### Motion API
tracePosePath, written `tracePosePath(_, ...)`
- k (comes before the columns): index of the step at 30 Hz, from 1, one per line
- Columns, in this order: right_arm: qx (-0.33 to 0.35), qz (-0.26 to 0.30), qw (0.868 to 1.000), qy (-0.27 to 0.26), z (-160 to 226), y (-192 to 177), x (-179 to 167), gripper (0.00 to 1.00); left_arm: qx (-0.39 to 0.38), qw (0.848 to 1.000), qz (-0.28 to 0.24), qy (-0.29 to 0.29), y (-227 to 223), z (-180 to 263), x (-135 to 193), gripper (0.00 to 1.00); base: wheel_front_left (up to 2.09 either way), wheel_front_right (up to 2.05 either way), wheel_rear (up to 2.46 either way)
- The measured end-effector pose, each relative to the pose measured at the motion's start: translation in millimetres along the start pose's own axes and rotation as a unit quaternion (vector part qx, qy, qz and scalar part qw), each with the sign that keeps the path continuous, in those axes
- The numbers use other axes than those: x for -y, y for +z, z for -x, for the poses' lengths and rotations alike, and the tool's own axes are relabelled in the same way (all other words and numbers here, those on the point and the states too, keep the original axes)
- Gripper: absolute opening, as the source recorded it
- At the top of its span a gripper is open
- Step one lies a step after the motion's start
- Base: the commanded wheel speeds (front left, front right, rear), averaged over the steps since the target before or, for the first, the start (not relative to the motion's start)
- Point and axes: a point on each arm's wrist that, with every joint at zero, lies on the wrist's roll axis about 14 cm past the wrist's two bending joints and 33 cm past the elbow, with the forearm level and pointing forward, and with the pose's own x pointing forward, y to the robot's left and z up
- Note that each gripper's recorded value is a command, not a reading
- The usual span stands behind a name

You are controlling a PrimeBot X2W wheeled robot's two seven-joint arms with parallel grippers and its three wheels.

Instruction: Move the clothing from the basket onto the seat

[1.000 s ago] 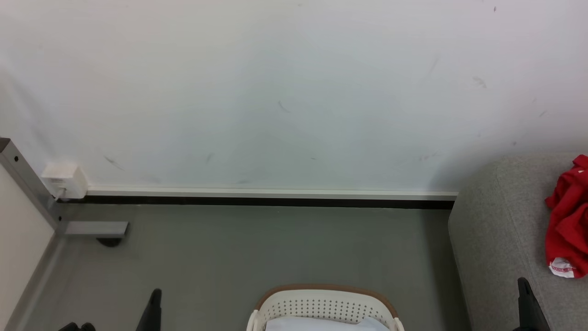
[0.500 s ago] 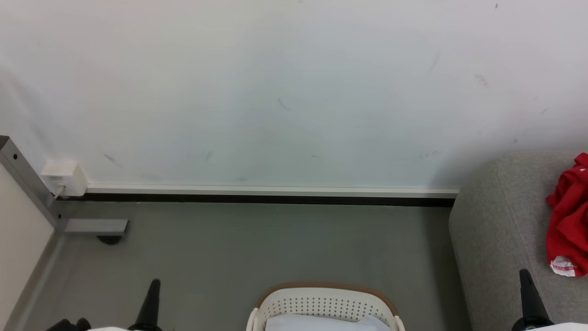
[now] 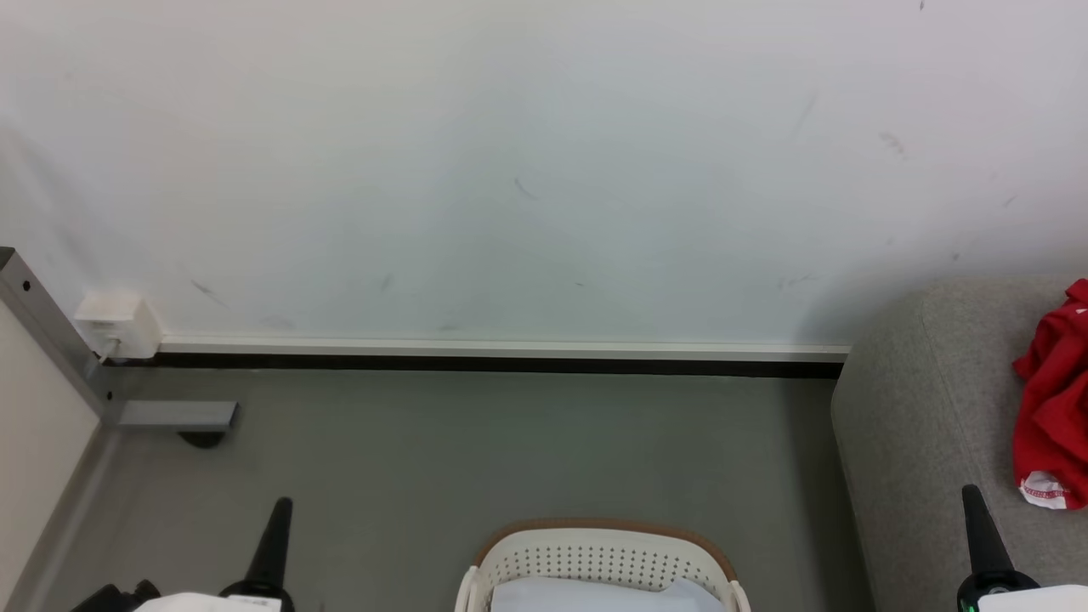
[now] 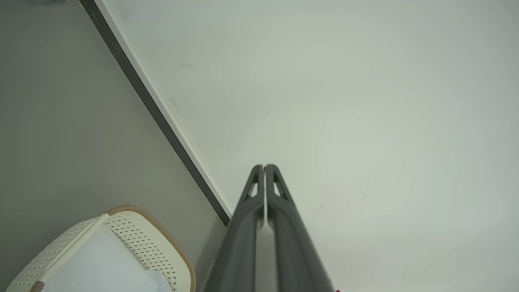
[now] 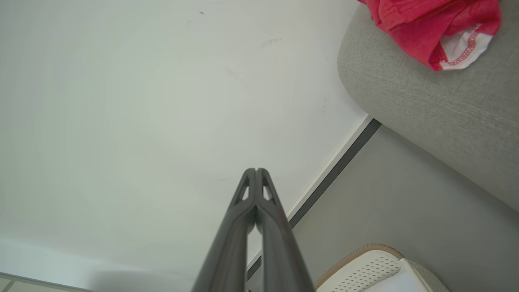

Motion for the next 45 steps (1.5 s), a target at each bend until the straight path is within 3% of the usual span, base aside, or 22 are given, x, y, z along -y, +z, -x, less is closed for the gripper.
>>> tracePosePath(45,-0.012,-0.179,0.983,0.031,-14.2,3.1,-17.1,0.0,0.009,0.982,0.179,-0.052,12.9,-15.1,20.4,0.0,0.0,0.0,0.0)
